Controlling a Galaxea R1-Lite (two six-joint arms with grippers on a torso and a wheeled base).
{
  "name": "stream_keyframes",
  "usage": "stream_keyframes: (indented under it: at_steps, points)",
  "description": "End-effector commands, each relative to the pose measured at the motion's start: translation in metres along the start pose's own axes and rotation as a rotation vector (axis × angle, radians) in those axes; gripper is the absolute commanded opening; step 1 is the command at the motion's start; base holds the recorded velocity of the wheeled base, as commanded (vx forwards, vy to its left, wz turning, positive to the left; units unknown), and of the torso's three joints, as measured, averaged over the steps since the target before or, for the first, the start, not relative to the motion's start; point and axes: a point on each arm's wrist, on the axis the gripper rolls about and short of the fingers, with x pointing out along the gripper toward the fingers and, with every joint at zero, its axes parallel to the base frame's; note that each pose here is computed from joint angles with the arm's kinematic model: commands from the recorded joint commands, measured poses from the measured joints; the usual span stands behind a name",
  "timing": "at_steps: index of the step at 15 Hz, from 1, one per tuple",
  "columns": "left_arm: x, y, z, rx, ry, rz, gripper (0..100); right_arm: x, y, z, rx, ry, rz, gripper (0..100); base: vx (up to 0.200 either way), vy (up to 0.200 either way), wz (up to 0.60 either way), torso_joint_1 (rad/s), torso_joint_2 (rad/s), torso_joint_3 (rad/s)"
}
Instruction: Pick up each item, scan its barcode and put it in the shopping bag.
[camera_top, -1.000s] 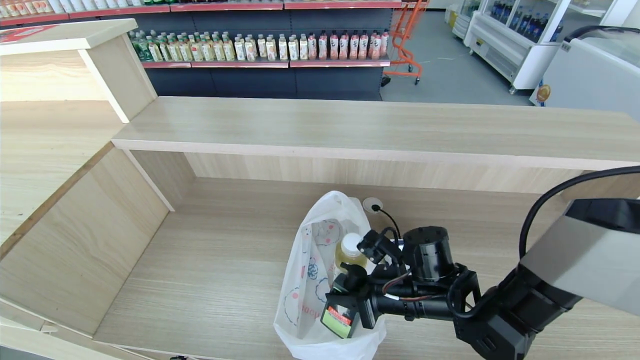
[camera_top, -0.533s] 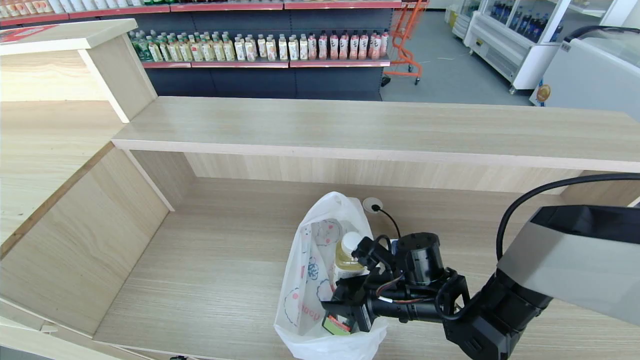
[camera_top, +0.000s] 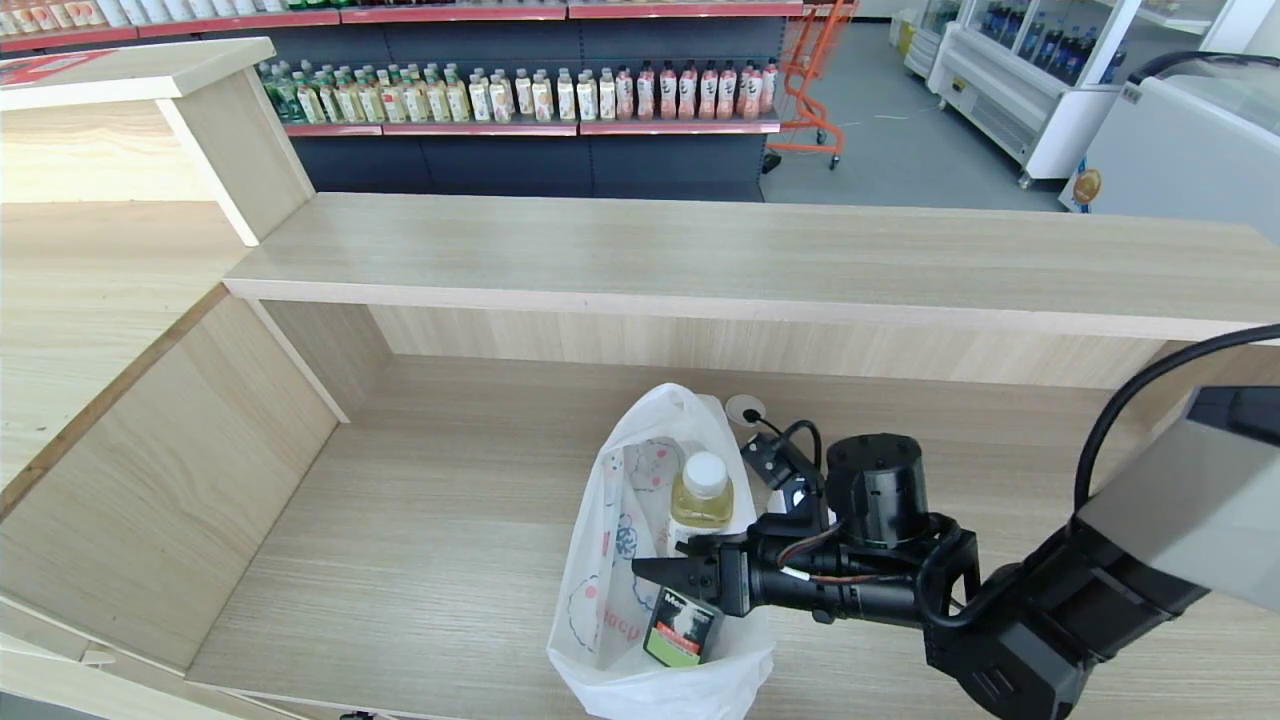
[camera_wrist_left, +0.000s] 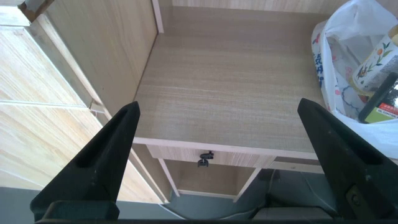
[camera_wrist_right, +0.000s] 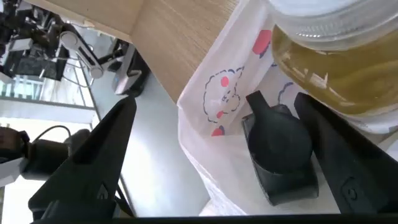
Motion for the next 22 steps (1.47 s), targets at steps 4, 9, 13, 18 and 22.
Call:
stream_keyframes:
  at_steps: [4, 9, 13, 18, 22]
  points:
    - [0.000, 0.000, 0.000, 0.000, 0.000, 0.000, 100, -0.025, 0.023, 0.019, 0.096, -0.069, 0.041, 100, 0.000, 0.000, 0.00, 0.000, 0.00, 0.000]
    - [0.000, 0.000, 0.000, 0.001, 0.000, 0.000, 100, -0.035, 0.034, 0.032, 0.154, -0.114, 0.072, 100, 0.000, 0.000, 0.00, 0.000, 0.00, 0.000]
    - [0.000, 0.000, 0.000, 0.000, 0.000, 0.000, 100, -0.049, 0.038, 0.040, 0.154, -0.150, 0.072, 100, 0.000, 0.000, 0.00, 0.000, 0.00, 0.000]
    - [0.000, 0.000, 0.000, 0.000, 0.000, 0.000, 100, -0.117, 0.037, 0.065, -0.105, -0.269, -0.065, 100, 0.000, 0.000, 0.00, 0.000, 0.00, 0.000]
    - [0.000, 0.000, 0.000, 0.000, 0.000, 0.000, 100, -0.201, 0.060, 0.037, -0.252, -0.382, -0.323, 100, 0.000, 0.000, 0.00, 0.000, 0.00, 0.000]
